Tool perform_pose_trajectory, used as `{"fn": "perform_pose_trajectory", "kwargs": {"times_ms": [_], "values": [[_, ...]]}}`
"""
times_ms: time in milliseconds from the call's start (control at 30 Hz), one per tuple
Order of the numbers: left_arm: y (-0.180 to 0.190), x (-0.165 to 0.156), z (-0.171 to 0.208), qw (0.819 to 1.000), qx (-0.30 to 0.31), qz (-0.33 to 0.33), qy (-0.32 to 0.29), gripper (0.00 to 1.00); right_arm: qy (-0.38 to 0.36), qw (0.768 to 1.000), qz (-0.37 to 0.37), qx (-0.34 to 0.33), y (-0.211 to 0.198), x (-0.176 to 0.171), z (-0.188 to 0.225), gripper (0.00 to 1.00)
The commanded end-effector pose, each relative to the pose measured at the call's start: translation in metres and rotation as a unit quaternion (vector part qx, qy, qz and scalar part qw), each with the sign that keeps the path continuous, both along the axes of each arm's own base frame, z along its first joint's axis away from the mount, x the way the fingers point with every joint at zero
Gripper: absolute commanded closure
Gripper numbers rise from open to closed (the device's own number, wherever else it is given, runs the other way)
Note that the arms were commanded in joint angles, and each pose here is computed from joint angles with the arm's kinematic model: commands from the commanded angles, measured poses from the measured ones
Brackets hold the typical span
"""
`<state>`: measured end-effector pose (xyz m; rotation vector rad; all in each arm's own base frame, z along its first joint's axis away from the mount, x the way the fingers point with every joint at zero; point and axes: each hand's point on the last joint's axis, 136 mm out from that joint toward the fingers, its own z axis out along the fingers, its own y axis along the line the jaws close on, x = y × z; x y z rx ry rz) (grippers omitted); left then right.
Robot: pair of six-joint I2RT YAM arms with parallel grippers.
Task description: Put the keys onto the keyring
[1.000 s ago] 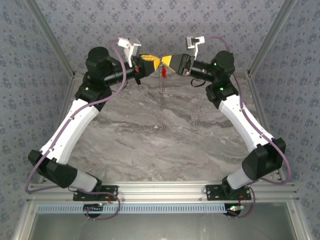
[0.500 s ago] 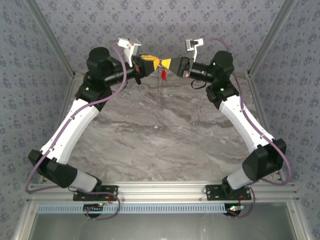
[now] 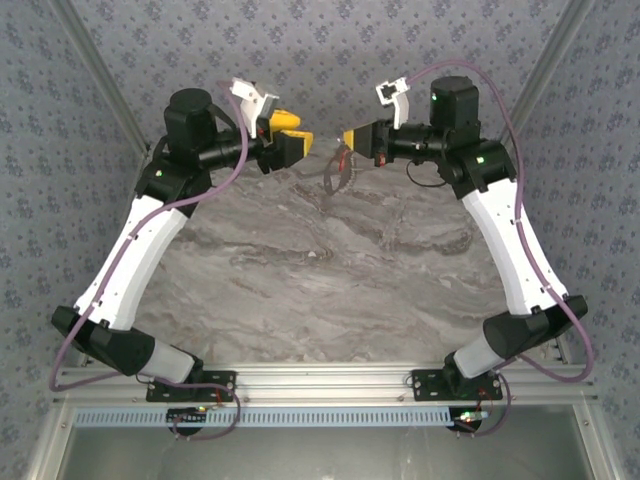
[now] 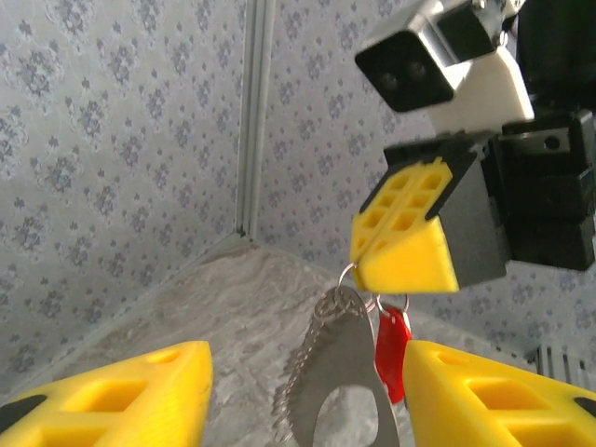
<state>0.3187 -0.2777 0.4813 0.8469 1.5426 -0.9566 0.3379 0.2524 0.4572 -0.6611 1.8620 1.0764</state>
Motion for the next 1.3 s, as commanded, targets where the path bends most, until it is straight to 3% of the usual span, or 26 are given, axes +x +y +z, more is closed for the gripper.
{"fn": "perform_pose_trajectory", "kwargs": {"times_ms": [0, 300, 700, 1267], "values": [[-0.002, -0.015, 0.001, 0.999, 0.020, -0.039, -0.004, 0.43, -0.014, 0.997, 0.010, -0.070, -0.005, -0.007, -0.016, 1.00], [-0.012, -0.020, -0.013, 0.995, 0.042, -0.084, 0.037, 0.42, -0.035, 0.991, 0.058, -0.118, 0.012, -0.030, -0.011, 1.00], [-0.020, -0.019, -0.023, 0.991, 0.046, -0.114, 0.056, 0.48, -0.042, 0.991, 0.102, -0.068, 0.028, -0.049, 0.015, 1.00], [-0.033, -0.035, -0.008, 0.980, 0.013, -0.183, 0.080, 0.52, -0.034, 0.989, 0.137, -0.033, 0.036, -0.057, 0.024, 1.00]]}}
